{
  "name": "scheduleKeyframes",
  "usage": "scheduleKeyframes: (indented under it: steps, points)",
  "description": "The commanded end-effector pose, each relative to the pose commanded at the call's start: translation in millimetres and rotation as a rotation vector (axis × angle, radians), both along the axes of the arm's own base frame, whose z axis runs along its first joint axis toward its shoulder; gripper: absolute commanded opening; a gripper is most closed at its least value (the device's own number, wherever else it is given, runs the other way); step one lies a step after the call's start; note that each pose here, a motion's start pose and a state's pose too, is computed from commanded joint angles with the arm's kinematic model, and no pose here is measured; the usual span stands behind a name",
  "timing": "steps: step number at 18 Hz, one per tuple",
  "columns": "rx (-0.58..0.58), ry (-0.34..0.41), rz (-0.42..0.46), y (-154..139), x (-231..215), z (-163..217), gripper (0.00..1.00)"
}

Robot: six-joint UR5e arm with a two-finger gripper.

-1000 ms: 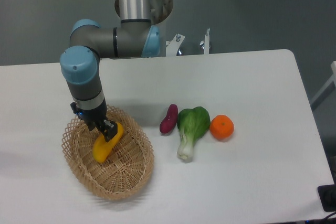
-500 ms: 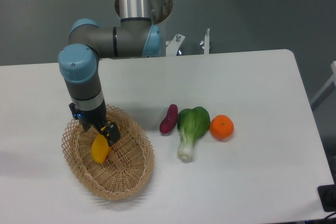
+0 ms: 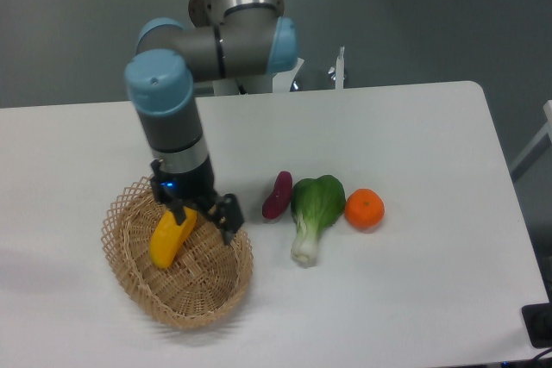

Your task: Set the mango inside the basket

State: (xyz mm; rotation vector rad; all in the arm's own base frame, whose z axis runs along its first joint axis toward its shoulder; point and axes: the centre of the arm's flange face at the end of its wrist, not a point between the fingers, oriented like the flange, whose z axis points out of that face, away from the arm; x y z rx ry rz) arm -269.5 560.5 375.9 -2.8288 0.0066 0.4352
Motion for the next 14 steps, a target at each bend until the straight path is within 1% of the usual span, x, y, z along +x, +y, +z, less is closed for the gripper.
scheduleKeyframes:
  steps: [1, 2, 4, 6, 8, 9, 10, 14]
  points:
    - [0.007, 0.006, 0.02, -6, -14, 5, 1.0]
    - [0.003, 0.013, 0.017, -10, -25, 10, 1.0]
    - [-0.027, 0.022, -0.018, -19, -44, 17, 1.0]
    - [-0.048, 0.015, -0.025, -36, -63, 27, 1.0]
    - [-0.073, 0.006, -0.031, -49, -81, 29, 1.0]
    - [-0.087, 0.005, -0.049, -54, -89, 31, 1.0]
    - [-0.094, 0.0, -0.069, -58, -96, 34, 1.0]
    - [-0.132, -0.031, -0.106, -72, -119, 47, 1.0]
